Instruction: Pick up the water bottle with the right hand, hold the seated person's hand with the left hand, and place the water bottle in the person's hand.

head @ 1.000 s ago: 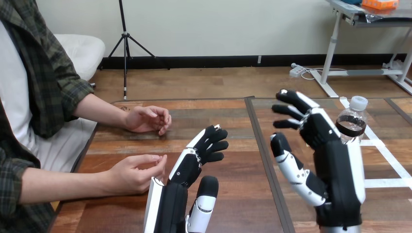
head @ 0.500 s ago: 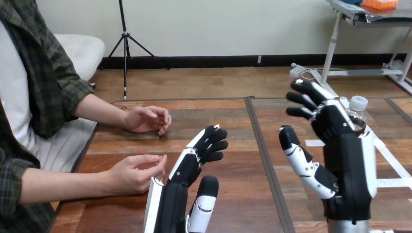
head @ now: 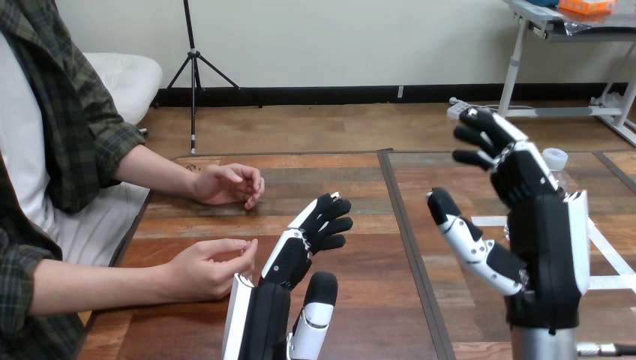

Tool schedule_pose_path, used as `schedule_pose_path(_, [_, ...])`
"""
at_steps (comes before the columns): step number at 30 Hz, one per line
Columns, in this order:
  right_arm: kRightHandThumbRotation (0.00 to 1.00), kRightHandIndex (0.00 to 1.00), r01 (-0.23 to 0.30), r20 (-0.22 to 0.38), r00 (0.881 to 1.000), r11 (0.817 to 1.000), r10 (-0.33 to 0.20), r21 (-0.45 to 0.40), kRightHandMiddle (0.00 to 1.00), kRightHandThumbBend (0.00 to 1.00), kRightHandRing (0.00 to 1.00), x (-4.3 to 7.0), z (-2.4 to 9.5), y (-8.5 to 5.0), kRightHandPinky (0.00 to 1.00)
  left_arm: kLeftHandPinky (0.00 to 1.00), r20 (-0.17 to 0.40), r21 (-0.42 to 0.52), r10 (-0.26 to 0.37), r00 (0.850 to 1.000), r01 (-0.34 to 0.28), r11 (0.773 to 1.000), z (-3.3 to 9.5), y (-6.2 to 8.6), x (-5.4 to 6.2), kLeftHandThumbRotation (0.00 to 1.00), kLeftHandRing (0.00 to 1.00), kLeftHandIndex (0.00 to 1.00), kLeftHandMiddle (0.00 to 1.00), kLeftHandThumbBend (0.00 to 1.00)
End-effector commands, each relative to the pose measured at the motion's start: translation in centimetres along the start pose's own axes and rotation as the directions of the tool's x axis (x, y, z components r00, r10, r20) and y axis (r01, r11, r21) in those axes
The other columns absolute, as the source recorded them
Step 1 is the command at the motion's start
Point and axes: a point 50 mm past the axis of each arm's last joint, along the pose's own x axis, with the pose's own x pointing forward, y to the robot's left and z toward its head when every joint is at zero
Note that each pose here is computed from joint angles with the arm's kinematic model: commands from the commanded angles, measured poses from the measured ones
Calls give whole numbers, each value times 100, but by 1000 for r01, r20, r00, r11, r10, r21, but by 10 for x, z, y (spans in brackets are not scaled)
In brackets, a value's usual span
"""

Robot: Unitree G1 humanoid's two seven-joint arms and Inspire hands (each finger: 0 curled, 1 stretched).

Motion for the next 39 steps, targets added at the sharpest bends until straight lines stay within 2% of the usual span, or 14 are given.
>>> schedule_pose_path(1, [20,80,19,139,990,999,-13,-40,83,60,81,26,11,-4,72,73,34,-73,86,996,-83,994,6,-15,12,97,78,85,83,44])
schedule_pose_path(7, [21,79,46,154,988,992,-27,-118,83,63,82,29,10,-8,73,73,35,-67,84,996,-81,994,6,-15,12,97,78,85,83,44])
schedule_pose_path(27, [29,83,118,171,982,963,-77,-244,90,69,90,35,7,-19,82,74,31,-69,82,996,-80,994,6,-16,13,97,79,85,83,45])
schedule_pose_path(39, [35,87,155,177,978,946,-107,-284,94,71,97,38,4,-25,95,74,32,-75,82,996,-79,994,5,-16,14,96,79,85,83,45])
